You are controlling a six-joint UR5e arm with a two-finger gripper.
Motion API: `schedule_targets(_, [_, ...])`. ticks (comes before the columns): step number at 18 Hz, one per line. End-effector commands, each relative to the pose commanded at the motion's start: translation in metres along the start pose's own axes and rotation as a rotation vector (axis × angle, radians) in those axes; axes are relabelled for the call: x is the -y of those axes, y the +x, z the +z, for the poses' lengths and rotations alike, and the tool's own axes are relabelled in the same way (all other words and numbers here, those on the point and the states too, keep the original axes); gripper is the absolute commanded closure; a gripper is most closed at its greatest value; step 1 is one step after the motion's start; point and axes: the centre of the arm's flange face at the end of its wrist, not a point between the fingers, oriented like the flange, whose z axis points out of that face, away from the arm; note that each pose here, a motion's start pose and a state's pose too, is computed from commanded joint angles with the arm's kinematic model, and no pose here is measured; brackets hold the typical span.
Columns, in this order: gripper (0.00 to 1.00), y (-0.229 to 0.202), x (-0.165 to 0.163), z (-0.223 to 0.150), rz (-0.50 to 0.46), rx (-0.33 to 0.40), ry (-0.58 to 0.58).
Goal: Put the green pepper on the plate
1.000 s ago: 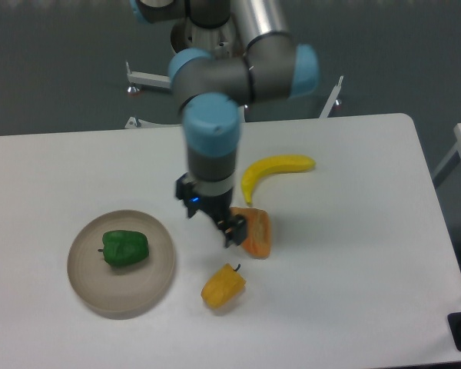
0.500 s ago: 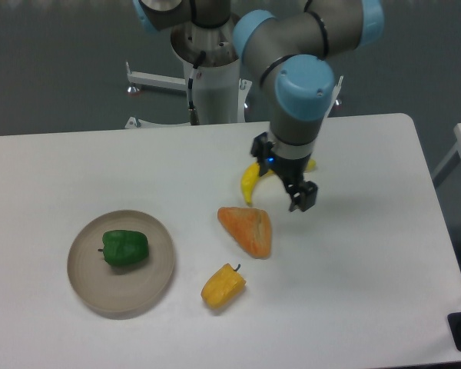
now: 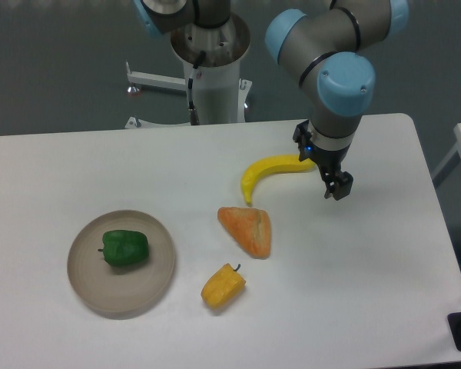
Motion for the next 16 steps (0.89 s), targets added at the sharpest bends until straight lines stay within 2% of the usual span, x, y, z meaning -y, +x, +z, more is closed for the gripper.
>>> schedule_targets(16, [0.00,0.0007,0.0000,0.0065,-0.005,-0.003,0.000])
